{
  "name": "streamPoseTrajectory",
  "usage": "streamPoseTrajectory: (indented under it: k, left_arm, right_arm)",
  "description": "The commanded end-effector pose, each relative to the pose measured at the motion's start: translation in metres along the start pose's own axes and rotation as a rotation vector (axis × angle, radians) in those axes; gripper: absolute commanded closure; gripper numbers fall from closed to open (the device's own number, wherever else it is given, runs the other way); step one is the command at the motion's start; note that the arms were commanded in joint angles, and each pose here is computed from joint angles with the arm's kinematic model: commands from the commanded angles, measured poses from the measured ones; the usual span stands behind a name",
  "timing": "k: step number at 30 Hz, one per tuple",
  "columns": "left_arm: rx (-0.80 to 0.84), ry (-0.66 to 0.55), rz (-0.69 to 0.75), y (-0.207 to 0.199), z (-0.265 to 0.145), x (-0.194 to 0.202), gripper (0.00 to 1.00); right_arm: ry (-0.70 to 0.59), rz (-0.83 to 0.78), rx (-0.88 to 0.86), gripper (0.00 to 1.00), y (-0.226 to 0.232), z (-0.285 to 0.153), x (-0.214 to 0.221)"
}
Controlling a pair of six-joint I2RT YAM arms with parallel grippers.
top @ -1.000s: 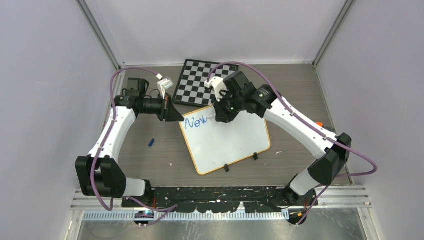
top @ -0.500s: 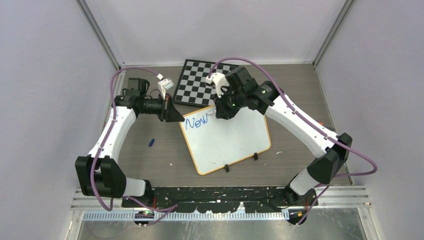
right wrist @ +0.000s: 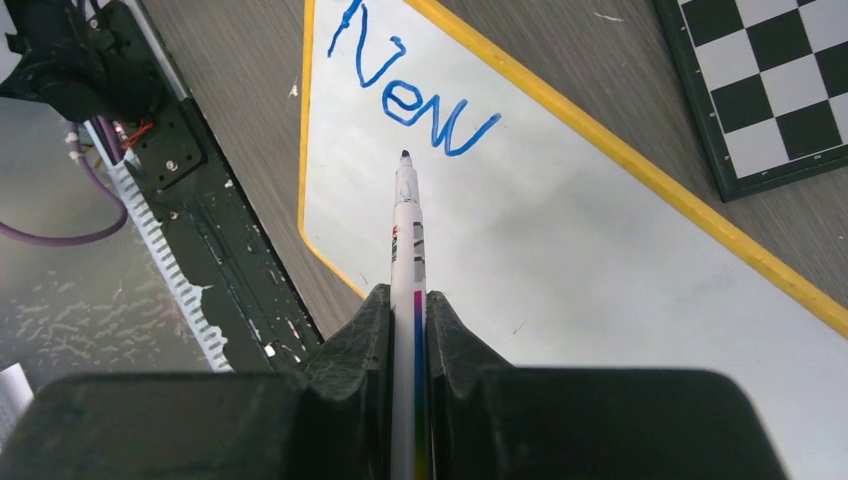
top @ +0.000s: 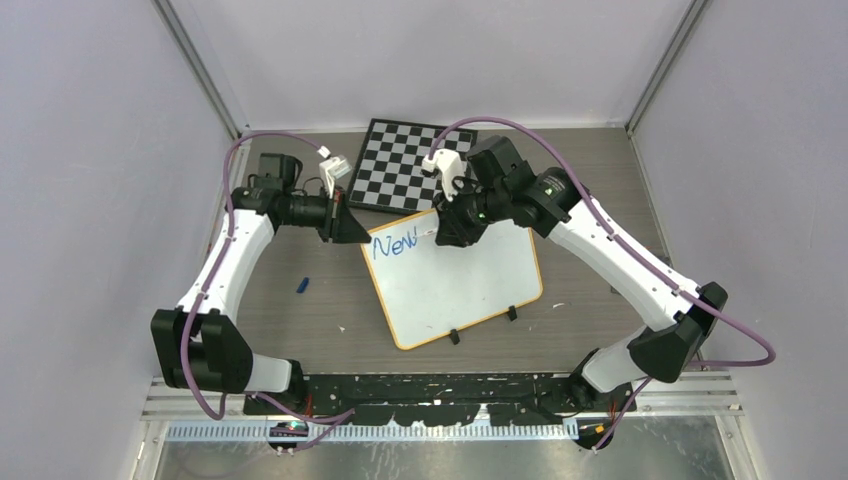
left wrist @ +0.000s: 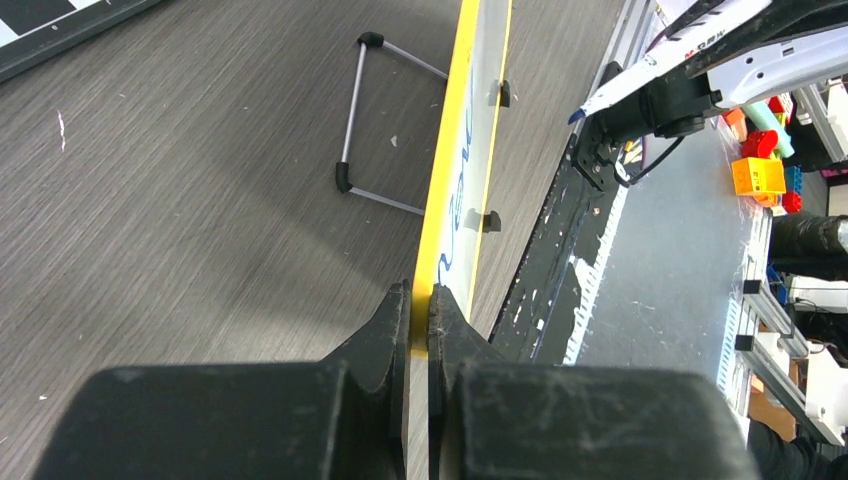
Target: Write a sentence on the whiteboard
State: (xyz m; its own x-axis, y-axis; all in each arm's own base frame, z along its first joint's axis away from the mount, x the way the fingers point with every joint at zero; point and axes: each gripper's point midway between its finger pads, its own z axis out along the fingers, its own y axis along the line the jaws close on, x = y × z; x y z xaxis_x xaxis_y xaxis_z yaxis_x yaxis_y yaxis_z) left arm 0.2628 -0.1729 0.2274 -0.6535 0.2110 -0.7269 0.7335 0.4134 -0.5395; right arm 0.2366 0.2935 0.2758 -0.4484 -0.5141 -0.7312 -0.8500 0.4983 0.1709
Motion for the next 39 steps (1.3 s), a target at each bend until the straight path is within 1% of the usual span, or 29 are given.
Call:
streamPoseTrajectory:
  k: [1, 4, 11, 19, 39]
  left_arm:
    - [-0.019, 0.032, 0.009, 0.005, 0.004, 0.001, 1.00]
    - [-0.022, 0.037, 0.010, 0.006, 0.005, 0.001, 1.00]
    - [-0.022, 0.048, 0.016, 0.006, 0.007, 0.001, 1.00]
    - [-0.020, 0.053, 0.020, 0.004, 0.009, 0.001, 1.00]
    - [-0.018, 0.062, 0.030, 0.001, 0.009, 0.004, 1.00]
  right_arm:
    - [-0.030, 0.021, -0.046, 1.00, 0.010, -0.013, 0.002]
    - [-0.031, 0.032, -0.034, 1.00, 0.006, -0.015, 0.005]
    - [-0.047, 0.045, 0.089, 1.00, -0.021, -0.022, 0.008]
    - [-0.057, 0.047, 0.192, 1.00, -0.043, -0.017, 0.006]
    - [-0.057, 0.058, 0.177, 1.00, -0.049, 0.005, -0.004]
